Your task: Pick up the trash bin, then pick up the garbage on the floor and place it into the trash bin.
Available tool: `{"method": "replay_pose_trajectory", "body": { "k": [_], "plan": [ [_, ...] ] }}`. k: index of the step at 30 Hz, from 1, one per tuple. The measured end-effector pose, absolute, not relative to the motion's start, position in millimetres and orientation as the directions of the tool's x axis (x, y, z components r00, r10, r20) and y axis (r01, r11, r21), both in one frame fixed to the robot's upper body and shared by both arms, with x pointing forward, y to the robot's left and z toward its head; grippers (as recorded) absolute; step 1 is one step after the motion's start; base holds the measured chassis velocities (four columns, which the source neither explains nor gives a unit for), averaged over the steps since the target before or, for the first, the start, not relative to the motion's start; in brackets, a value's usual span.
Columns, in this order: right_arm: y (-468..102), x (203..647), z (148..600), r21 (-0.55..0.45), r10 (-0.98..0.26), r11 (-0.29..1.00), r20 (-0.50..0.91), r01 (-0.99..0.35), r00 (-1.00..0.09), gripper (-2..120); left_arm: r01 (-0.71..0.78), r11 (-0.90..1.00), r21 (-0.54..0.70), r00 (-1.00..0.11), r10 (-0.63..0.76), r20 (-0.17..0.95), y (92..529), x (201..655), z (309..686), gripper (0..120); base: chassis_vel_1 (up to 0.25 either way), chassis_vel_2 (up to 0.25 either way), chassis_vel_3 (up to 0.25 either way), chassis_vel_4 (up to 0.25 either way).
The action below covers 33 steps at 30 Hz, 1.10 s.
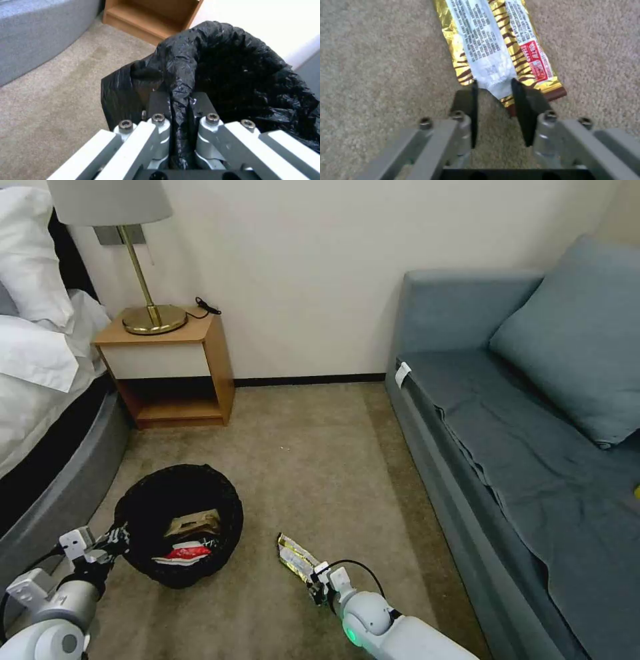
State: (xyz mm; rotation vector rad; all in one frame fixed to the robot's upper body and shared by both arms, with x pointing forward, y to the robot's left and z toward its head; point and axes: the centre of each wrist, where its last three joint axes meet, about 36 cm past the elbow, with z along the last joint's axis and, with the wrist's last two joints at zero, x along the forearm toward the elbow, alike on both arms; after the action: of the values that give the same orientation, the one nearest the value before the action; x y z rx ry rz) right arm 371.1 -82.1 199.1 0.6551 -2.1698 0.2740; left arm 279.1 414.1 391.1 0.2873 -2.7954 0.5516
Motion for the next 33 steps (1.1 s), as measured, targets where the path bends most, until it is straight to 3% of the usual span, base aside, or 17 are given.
{"method": "replay_pose_trajectory", "body": {
  "k": [7, 29, 33],
  "plan": [
    [-79.9, 374.1, 199.6, 0.025, -0.358, 0.845, 0.768, -0.535, -0.53, 0, -0.245, 0.907, -0.341, -0.943, -0.14, 0.303, 415.0, 278.9, 391.6, 6, 0.0, 0.0, 0.0, 0.0],
    [-86.2, 397.8, 213.3, 0.01, -0.338, 0.873, 0.732, -0.487, -0.592, 0, -0.247, 0.907, -0.342, -0.944, -0.145, 0.297, 416.5, 277.3, 393.8, 6, 0.0, 0.0, 0.0, 0.0],
    [-90.5, 403.8, 215.3, 0.011, -0.328, 0.883, 0.728, -0.469, -0.602, 15, -0.247, 0.907, -0.341, -0.944, -0.145, 0.297, 416.6, 277.4, 394.0, 6, 0.0, 0.0, 0.0, 0.0]
  ]
}}
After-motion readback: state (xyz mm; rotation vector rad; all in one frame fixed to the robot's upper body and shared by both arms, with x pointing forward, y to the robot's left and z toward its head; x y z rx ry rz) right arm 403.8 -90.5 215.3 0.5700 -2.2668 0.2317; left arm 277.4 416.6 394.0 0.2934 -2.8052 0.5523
